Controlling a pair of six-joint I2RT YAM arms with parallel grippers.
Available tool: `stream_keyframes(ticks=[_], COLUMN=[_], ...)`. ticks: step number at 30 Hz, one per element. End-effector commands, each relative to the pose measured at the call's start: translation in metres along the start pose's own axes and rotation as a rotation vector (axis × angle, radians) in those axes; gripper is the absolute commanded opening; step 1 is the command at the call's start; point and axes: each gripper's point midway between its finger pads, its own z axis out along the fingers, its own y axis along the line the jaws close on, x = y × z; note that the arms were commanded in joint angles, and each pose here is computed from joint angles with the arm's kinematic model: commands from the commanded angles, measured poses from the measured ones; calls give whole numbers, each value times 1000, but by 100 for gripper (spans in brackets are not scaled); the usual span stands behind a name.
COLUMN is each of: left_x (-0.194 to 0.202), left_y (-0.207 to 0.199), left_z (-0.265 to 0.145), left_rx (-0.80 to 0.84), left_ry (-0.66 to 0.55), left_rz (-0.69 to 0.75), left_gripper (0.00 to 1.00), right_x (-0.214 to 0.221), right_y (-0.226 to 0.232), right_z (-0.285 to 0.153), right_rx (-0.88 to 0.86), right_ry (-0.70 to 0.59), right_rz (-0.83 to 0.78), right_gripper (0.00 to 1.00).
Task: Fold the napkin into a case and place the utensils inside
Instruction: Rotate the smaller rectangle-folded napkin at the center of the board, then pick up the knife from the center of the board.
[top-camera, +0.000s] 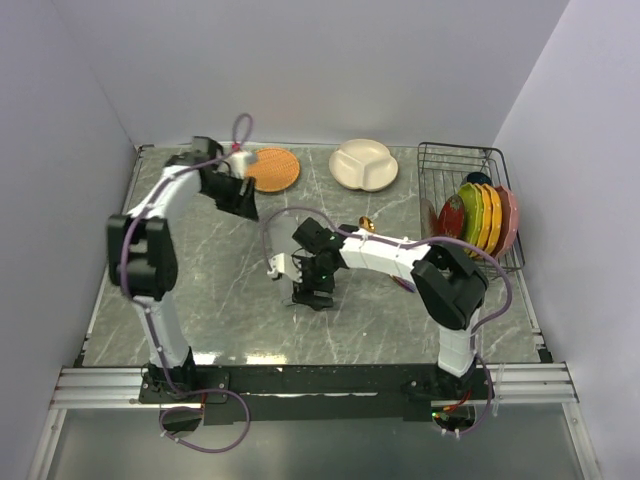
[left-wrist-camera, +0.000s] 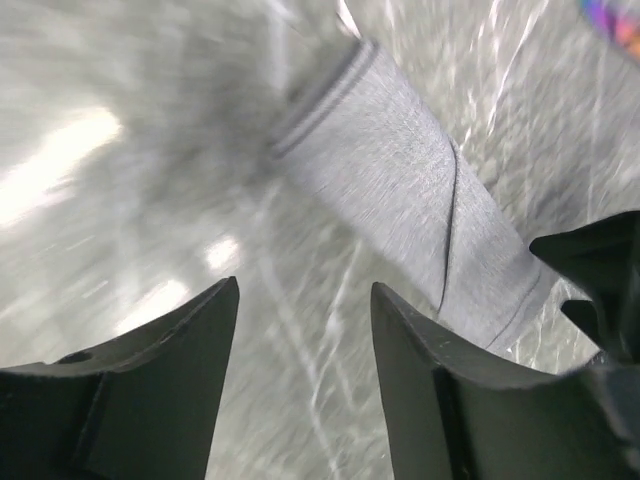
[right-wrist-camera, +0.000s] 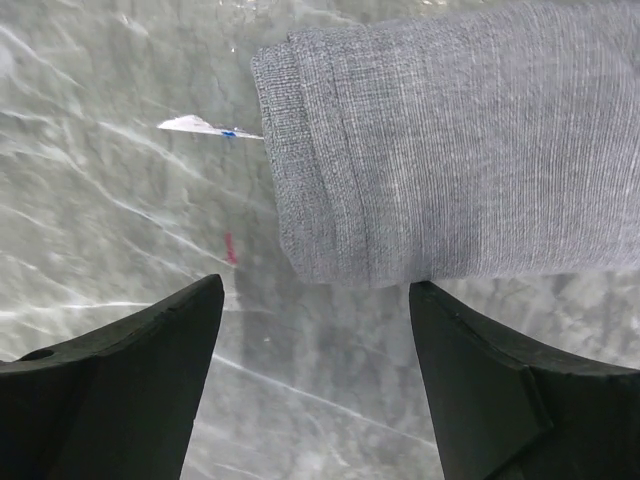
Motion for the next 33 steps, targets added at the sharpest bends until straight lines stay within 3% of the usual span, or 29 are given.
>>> stream_keyframes(ticks=[1, 4, 6, 8, 11, 16, 33], left_x=[-36, -54, -75, -70, -71, -67, -72], left_y=[-11, -12, -28, -45, -60, -64, -44], left_z=[-80, -127, -168, -184, -194, -187, -163], left_rx=[-53, -169, -237, -243, -217, -171, -165], left_ry=[-244, -416, -576, -643, -728, -733, -630], left_rz=[59, 129, 223, 265, 263, 221, 169], left_gripper=[62, 64, 71, 77, 76, 74, 71], right_x=[-30, -28, 8, 58, 118, 172, 192], right_y=[-20, -39, -61, -75, -84, -90, -78], right_z=[-68, -123, -150, -164, -176, -165, -107], right_rx=[105, 233, 357, 455, 516, 512, 397], right_ry=[-186, -312, -283, -186, -94, 0, 64], right_rz=[193, 346, 441, 533, 641, 739, 716], right_gripper=[86, 86, 83, 81, 78, 65, 54])
